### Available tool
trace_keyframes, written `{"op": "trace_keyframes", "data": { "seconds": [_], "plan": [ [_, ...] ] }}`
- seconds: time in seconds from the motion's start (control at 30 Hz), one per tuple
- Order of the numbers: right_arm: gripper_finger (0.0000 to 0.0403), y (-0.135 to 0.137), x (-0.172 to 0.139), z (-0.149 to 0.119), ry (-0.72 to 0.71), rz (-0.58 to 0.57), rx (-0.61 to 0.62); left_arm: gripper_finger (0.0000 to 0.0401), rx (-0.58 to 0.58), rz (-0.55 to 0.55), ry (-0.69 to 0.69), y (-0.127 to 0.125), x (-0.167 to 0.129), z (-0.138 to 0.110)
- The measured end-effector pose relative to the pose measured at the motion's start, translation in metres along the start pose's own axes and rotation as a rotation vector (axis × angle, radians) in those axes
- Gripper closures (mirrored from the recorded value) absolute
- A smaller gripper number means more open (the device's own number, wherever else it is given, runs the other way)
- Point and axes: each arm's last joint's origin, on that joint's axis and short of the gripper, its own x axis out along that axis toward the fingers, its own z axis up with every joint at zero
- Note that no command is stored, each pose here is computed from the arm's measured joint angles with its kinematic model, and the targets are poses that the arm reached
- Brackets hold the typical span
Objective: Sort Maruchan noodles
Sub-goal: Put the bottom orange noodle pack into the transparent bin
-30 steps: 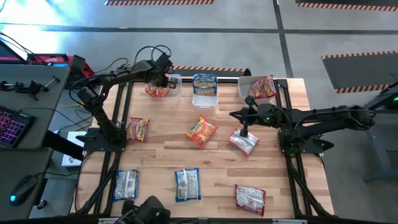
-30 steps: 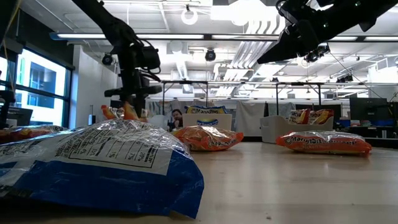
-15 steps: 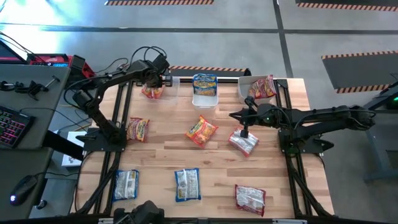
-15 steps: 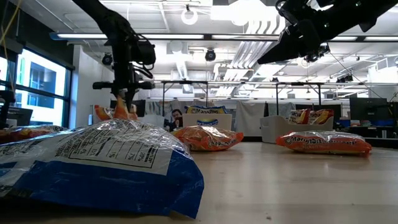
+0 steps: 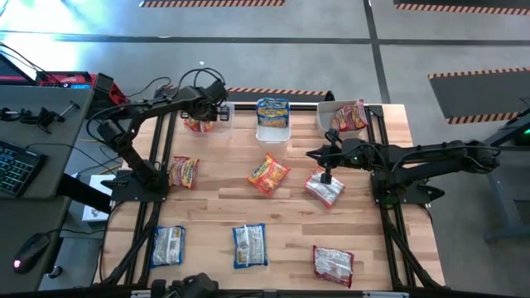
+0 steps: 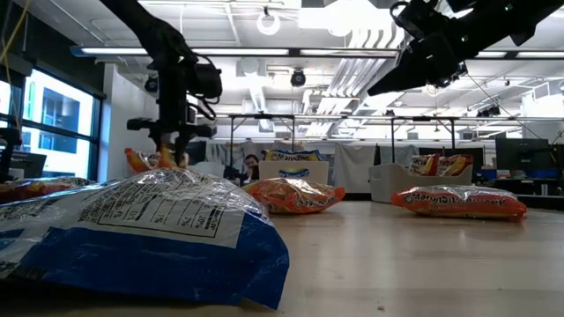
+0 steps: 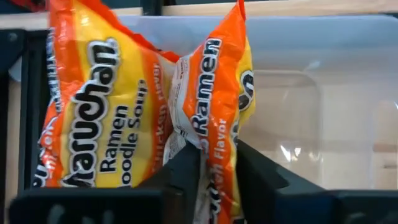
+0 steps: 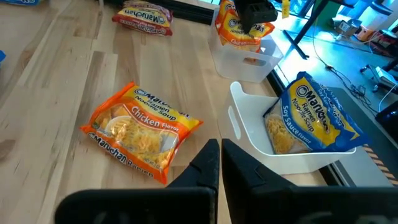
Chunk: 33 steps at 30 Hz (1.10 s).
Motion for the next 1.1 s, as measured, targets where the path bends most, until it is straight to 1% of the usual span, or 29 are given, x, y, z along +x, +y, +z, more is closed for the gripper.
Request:
{"op": "trace_keyframes", "data": {
  "seconds": [0.1, 0.17, 0.3, 0.43, 0.53, 0.83, 1.0, 1.1],
  "plan": [
    [0.0403, 0.000, 0.000, 0.000, 0.000, 0.000, 0.000, 0.0283, 0.018, 0.002, -0.010, -0.001, 0.000, 0.000],
    [0.0403, 0.000, 0.000, 0.000, 0.000, 0.000, 0.000, 0.0263, 0.018, 0.022, -0.026, 0.000, 0.000, 0.000],
    [0.0403, 0.000, 0.000, 0.000, 0.000, 0.000, 0.000, 0.0239, 0.046, 0.072, -0.049, 0.004, 0.000, 0.002],
    [0.0403, 0.000, 0.000, 0.000, 0.000, 0.000, 0.000, 0.0237, 0.063, 0.123, -0.090, 0.004, 0.000, 0.003],
    [0.0403, 0.000, 0.000, 0.000, 0.000, 0.000, 0.000, 0.0241, 0.104, 0.150, -0.109, 0.005, -0.001, 0.003],
    [0.0403, 0.000, 0.000, 0.000, 0.002, -0.008, 0.000, 0.0244, 0.175, 0.225, -0.111, 0.009, -0.001, 0.002],
    [0.0403, 0.000, 0.000, 0.000, 0.002, -0.008, 0.000, 0.0244, 0.235, 0.240, -0.104, 0.010, -0.002, 0.001],
    [0.0403, 0.000, 0.000, 0.000, 0.002, -0.008, 0.000, 0.0244, 0.281, 0.240, -0.126, 0.011, -0.010, 0.001]
  ]
}}
